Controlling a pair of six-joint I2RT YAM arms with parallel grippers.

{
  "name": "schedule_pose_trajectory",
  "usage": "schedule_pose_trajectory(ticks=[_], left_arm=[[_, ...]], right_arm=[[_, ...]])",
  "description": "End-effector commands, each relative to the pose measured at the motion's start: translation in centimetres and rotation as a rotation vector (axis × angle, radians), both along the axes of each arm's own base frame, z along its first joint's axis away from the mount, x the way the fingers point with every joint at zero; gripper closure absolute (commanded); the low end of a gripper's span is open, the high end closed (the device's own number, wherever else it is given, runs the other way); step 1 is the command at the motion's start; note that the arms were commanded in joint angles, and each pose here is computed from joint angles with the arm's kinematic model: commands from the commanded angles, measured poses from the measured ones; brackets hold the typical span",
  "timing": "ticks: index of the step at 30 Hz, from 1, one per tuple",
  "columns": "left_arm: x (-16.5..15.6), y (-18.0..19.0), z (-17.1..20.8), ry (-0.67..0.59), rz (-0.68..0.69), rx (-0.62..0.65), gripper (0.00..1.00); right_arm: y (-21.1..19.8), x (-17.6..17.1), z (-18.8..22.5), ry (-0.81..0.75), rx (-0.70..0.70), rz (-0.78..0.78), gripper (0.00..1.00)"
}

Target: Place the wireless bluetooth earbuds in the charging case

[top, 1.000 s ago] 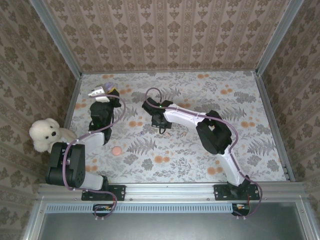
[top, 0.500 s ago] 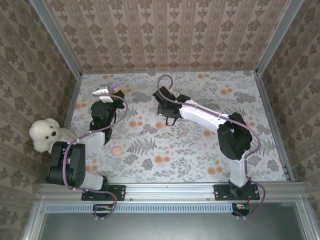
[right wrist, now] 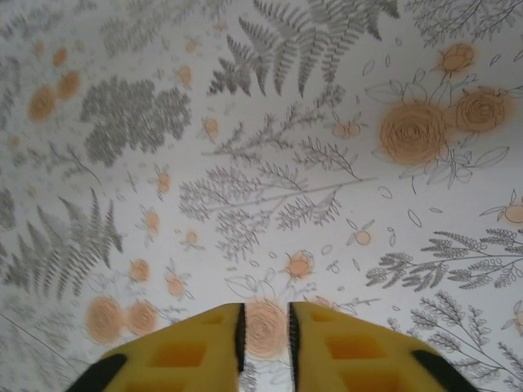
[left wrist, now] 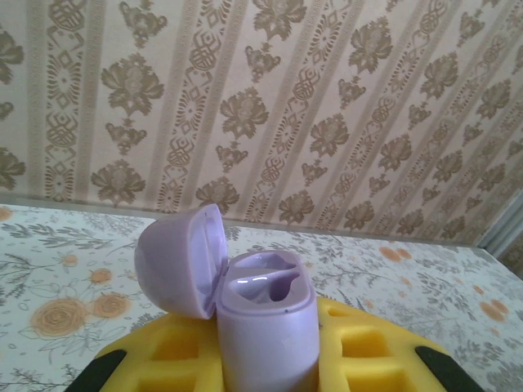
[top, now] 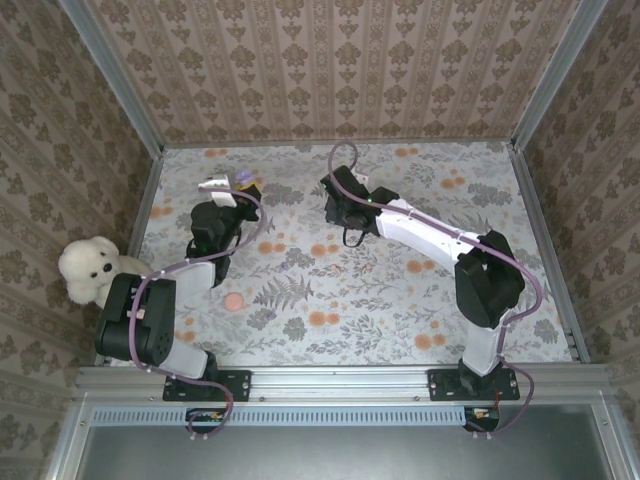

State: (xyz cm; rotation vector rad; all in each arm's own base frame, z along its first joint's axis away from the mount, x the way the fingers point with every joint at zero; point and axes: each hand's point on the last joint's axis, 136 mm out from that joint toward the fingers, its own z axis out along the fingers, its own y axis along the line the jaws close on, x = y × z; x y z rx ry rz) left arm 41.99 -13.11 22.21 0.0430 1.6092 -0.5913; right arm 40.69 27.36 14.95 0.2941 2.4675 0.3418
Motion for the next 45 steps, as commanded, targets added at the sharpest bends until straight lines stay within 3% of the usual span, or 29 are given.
schedule_pose_trajectory(ticks=[1,6,10,11,12,16,20,26,36,45], left_arm=[[0.3,1.4,1.5,-0.023,0.079,0.007,1.0],[0.6,3.0,2.1,-0.031,0.149,0.023,1.0],[0.6,3.8,2.6,-0.038,0.171,0.034,1.0],[0.6,4.0,2.9,-0.042,0.177,0.036,1.0],[0.6,4.2,3.0,-0.044,0.183,0.039,1.0],[0.4,5.3,3.6,-0.053,0.21,0.038,1.0],[0.4,6.2,4.3,-0.062,0.235,0.039,1.0],[0.4,7.5,5.3,-0.07,0.268,0.035,1.0],[0.2,10.0,6.3,-0.076,0.342,0.02,1.0],[-0.1,13.5,6.5,-0.079,0.442,-0.012,1.0]], right_arm=[[1.5,-1.8,-0.9,0.006,-0.031,0.095,0.68],[2.4,-4.4,-1.5,0.004,-0.09,0.181,0.49],[2.2,-6.4,-1.1,-0.023,-0.199,0.238,0.16],[2.1,-6.7,-0.9,-0.036,-0.225,0.249,0.02],[2.0,-7.0,-0.8,-0.047,-0.24,0.26,0.0],[2.1,-8.1,-0.5,-0.056,-0.25,0.304,0.0],[4.3,-9.5,-0.6,-0.018,-0.145,0.394,0.01],[7.7,-12.2,-2.3,0.122,-0.09,0.458,0.18],[13.9,-17.3,-6.2,0.305,-0.146,0.48,0.32],[16.0,-19.4,-8.6,0.352,-0.266,0.524,0.35]])
